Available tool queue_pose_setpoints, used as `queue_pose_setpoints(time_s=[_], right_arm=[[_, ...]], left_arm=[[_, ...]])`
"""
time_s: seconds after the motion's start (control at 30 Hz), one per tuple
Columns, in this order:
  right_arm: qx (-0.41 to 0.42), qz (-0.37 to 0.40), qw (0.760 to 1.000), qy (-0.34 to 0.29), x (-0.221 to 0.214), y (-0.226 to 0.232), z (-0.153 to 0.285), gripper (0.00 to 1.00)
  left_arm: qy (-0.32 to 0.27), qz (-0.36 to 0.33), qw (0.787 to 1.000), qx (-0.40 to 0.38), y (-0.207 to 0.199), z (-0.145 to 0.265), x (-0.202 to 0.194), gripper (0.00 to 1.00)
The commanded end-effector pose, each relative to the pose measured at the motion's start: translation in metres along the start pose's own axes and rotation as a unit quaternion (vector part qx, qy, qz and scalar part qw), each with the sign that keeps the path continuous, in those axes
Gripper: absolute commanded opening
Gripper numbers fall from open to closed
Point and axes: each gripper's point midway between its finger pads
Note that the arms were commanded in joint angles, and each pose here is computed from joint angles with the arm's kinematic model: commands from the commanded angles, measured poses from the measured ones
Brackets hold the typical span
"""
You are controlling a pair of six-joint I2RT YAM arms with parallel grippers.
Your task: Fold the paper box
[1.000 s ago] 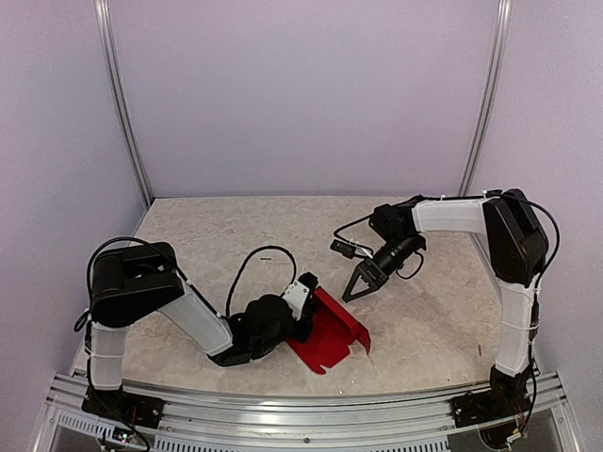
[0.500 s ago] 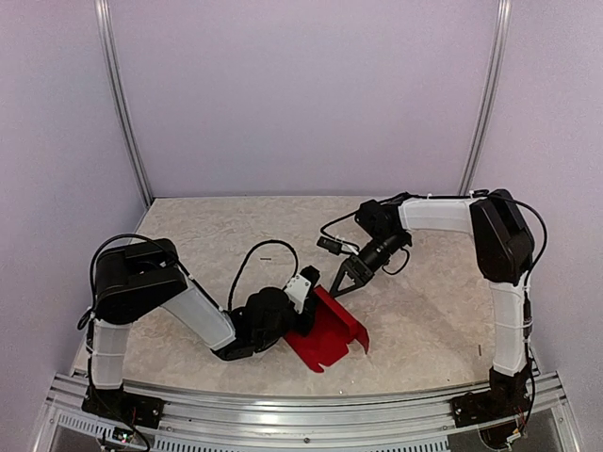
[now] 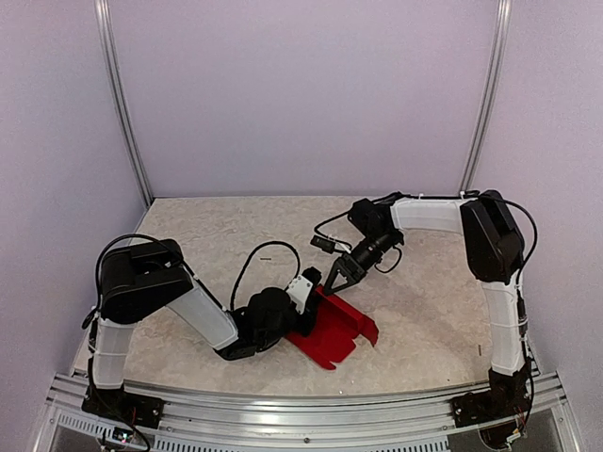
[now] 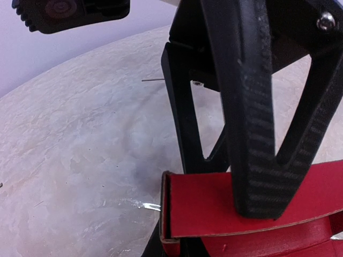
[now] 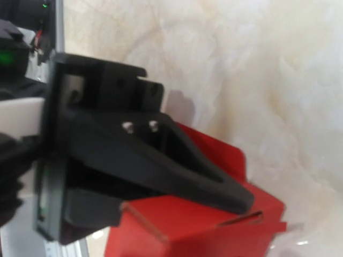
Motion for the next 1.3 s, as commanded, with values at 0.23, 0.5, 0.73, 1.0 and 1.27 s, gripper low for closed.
queue_pose_setpoints(time_s=[0.23,0.5,0.73,1.0,1.27], right_arm=[[-0.034,-0.028,0.999,0.018,-0.004,-0.026,-0.018,0.39],[-0.022,-0.034,0.999,0.022,-0.007,-0.024,-0.020,0.39],[0.006,-0.041,0.999,0.025,-0.009,-0.016,-0.022,0.39],[-0.005,-0.022,1.000,0.012,0.001,-0.012,-0.001,0.41],[-0.045,-0.005,0.997,-0.064,0.007,-0.014,0.082,0.49]], left_arm=[[0.000,0.003,1.000,0.012,0.004,-0.006,-0.007,0.06],[-0.001,0.026,0.998,0.064,0.021,-0.007,-0.008,0.02],[0.008,0.036,0.989,0.142,0.038,-0.010,-0.014,0.01],[0.013,0.023,0.991,0.128,0.031,-0.002,-0.010,0.11],[-0.009,-0.031,0.993,0.112,0.024,0.034,0.021,0.35]])
Point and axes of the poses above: each gripper's point midway between its finger pads, its own z axis back along the fingers, its own y axis along the line the jaws close on, x = y × z, and after that the axes turned 13 degrees about -z, right-handed
